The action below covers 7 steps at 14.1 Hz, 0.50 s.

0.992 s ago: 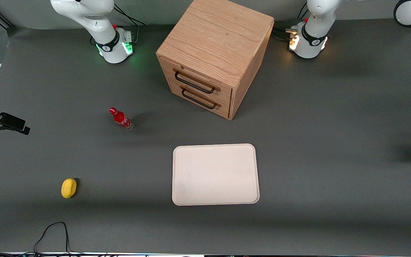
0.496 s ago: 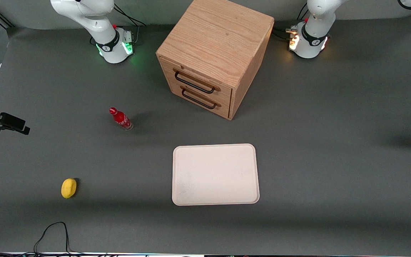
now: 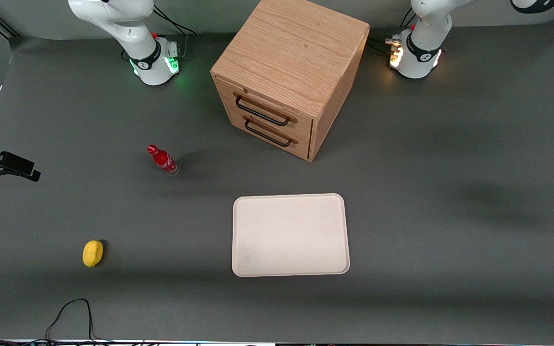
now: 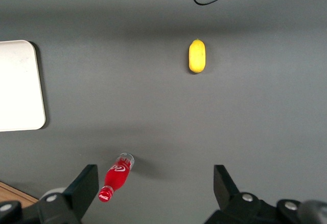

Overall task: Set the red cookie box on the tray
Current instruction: 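Carry the held box over the white tray with the left gripper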

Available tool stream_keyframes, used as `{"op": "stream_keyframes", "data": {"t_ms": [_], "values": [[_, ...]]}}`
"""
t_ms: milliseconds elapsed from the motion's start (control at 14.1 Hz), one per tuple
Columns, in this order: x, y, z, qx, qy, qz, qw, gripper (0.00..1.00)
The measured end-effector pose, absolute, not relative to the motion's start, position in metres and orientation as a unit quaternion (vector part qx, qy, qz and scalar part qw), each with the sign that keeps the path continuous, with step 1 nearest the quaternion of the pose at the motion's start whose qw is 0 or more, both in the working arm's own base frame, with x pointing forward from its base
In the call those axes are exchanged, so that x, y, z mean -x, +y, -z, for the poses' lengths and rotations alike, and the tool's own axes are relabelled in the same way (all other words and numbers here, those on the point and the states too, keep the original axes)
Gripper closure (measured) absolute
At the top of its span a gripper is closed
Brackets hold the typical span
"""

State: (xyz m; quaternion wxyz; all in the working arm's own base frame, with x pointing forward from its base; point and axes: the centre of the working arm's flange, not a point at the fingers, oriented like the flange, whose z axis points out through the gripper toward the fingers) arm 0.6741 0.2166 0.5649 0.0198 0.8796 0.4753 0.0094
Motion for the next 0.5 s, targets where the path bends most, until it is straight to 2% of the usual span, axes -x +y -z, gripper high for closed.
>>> {"op": "stream_keyframes", "data": {"t_ms": [142, 496], "values": [[-0.686, 0.158, -0.569, -0.907, 0.421, -0.007, 0.004, 0.97], [-0.697, -0.028, -0.563, -0.966, 0.256, 0.022, -0.011, 0.97]]}}
